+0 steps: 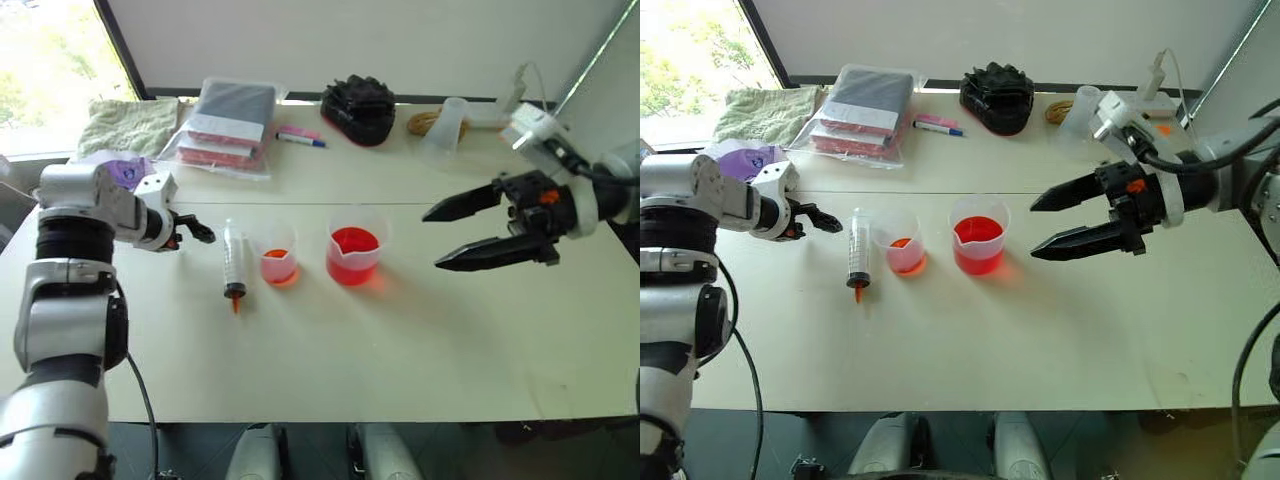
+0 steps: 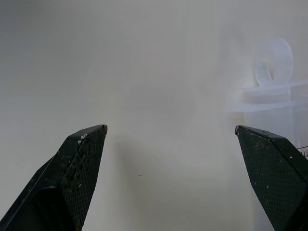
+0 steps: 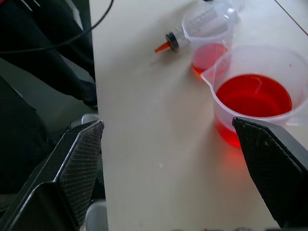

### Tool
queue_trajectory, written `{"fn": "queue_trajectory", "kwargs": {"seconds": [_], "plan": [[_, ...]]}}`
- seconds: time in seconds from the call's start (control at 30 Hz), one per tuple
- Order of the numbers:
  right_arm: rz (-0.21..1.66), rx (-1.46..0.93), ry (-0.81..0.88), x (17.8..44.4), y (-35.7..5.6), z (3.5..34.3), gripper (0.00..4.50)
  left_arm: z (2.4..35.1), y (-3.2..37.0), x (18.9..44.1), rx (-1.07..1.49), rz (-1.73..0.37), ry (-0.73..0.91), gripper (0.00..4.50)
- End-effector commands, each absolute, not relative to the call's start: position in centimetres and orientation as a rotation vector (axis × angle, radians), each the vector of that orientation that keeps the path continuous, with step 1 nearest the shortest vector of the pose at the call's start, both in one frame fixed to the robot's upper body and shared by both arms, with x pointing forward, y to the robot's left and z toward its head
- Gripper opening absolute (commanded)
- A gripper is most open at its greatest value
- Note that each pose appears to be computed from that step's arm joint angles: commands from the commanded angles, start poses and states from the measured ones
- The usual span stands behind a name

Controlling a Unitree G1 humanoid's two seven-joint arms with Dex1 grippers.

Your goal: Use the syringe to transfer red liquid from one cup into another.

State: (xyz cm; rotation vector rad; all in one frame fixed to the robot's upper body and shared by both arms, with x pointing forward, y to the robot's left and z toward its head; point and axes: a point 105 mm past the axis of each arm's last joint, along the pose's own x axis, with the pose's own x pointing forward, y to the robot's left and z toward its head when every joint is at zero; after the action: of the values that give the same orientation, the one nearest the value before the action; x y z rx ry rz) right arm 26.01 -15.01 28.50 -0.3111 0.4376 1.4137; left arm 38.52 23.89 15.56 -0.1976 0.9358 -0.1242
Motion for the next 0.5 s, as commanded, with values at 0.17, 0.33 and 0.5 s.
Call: {"fn": "queue_trajectory", "kwargs": {"seconds": [0.17, 0.33, 0.5], "plan": [[1.399, -0.314, 0.400, 26.3, -14.5, 28.9, 4.50, 18.9, 22.2, 39.1, -0.246, -0.146, 0.873, 4.49], [1.381, -0.319, 0.385, 26.4, -14.6, 28.7, 4.50, 19.5, 21.9, 39.1, -0.264, -0.134, 0.880, 4.49], [1.369, -0.319, 0.369, 26.5, -14.5, 28.6, 4.50, 19.7, 21.5, 39.2, -0.257, -0.130, 0.882, 4.49]]}}
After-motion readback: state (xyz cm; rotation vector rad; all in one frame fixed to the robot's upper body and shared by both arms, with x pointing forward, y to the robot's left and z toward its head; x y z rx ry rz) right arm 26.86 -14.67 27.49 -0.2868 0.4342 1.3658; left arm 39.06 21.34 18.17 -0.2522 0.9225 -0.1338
